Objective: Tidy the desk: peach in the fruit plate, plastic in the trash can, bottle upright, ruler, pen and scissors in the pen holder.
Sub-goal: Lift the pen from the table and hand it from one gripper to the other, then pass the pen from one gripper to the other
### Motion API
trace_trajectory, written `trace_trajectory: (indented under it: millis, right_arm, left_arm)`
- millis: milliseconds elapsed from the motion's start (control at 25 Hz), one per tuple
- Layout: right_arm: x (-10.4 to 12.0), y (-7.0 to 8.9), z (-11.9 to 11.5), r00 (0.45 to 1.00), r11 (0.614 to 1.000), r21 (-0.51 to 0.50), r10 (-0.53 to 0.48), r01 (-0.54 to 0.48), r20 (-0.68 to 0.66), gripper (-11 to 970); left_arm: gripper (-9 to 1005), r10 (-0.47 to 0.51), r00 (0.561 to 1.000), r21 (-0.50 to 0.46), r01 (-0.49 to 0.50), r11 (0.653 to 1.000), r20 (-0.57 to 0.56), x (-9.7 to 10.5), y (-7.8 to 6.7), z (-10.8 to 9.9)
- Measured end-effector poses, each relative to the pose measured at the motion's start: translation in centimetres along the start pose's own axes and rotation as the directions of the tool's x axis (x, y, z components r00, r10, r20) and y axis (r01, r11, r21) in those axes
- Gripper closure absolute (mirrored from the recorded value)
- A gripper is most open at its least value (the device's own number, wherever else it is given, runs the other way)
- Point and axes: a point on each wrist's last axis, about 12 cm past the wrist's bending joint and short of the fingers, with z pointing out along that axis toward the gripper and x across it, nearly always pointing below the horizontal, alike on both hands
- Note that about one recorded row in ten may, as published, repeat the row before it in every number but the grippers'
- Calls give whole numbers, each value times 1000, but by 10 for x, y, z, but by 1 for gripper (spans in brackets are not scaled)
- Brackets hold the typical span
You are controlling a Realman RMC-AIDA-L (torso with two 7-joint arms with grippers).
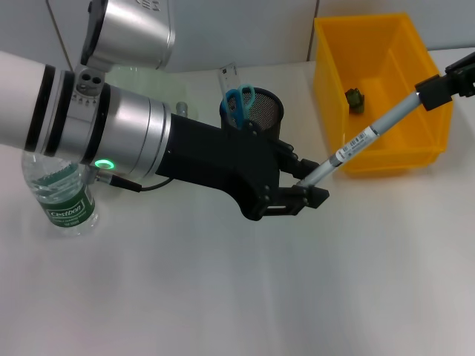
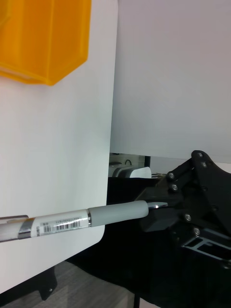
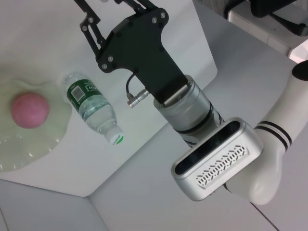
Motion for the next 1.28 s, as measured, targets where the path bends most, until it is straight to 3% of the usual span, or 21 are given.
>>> trace_trajectory:
  millis: [200, 600, 800, 1000, 1200, 1280]
  right_arm:
    - [-1, 0, 2, 1000, 1000, -2, 1, -1, -4, 862]
    - [-1, -1, 5, 1000, 1000, -7, 21, -21, -12, 862]
    - [-2, -1, 6, 999, 999, -8, 52, -52, -10, 861]
    - [1, -2, 3, 998, 998, -8, 63, -63, 13, 754]
    - [3, -1, -5, 997, 999, -5, 53, -53, 62, 519]
    - [3, -1, -6, 996, 999, -3, 51, -51, 69, 502]
  left_arm:
    - [644, 3, 1000, -3, -3, 1000, -3, -1, -1, 0]
    - [827, 5, 1000, -7, -5, 1000, -2, 1, -1, -1]
    - [847, -3, 1000, -12, 3, 1000, 0, 1, 0, -3]
    - [846, -6, 1000, -15, 6, 1000, -1, 1, 1, -4]
    - [845, -16, 999, -30, 15, 999, -36, 5, 2, -5]
    - [845, -16, 999, -30, 15, 999, -36, 5, 2, -5]
